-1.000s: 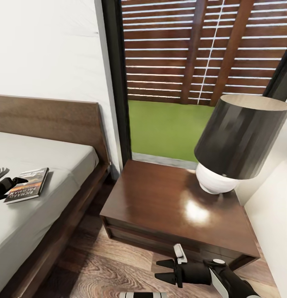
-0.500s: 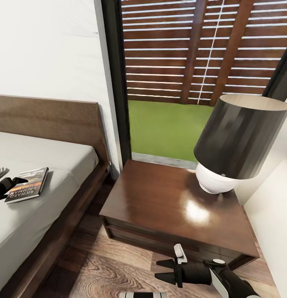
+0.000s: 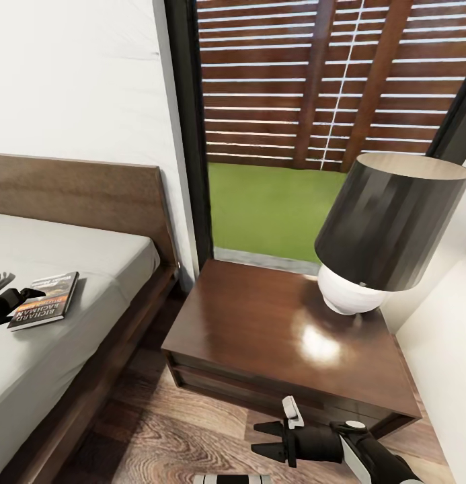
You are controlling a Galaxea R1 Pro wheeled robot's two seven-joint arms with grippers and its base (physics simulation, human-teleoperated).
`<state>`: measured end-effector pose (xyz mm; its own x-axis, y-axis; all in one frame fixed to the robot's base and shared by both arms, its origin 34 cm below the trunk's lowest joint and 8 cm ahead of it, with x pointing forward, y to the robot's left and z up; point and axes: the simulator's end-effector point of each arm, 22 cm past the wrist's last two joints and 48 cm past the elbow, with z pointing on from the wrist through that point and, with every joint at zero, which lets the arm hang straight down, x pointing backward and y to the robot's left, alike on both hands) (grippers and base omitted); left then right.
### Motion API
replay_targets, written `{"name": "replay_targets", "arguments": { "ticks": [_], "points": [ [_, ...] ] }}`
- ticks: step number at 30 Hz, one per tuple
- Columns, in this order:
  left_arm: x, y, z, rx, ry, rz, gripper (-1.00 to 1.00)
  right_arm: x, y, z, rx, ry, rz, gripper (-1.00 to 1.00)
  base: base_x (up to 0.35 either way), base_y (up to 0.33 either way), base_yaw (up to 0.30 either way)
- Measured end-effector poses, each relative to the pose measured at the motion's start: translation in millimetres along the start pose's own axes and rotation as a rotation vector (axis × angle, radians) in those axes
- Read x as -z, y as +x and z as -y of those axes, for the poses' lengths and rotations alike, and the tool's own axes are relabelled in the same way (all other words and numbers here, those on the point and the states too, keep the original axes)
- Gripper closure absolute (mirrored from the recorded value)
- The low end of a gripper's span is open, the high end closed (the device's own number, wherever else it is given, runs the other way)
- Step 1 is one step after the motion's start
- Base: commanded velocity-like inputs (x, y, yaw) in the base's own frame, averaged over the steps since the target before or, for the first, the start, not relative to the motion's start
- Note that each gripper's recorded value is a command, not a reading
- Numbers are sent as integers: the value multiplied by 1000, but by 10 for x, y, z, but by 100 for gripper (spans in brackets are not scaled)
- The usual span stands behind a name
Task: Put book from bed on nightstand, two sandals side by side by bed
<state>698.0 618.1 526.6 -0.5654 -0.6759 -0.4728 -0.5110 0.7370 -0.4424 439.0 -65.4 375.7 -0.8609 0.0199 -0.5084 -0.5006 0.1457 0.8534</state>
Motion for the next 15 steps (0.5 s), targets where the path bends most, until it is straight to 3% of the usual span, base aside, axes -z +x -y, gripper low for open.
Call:
{"name": "replay_targets", "arguments": {
  "ticks": [15],
  "points": [
    [3, -9, -14, -8, -8, 3, -100, 1, -2, 1, 0, 0, 0, -100, 0, -87, 0]
  ]
}}
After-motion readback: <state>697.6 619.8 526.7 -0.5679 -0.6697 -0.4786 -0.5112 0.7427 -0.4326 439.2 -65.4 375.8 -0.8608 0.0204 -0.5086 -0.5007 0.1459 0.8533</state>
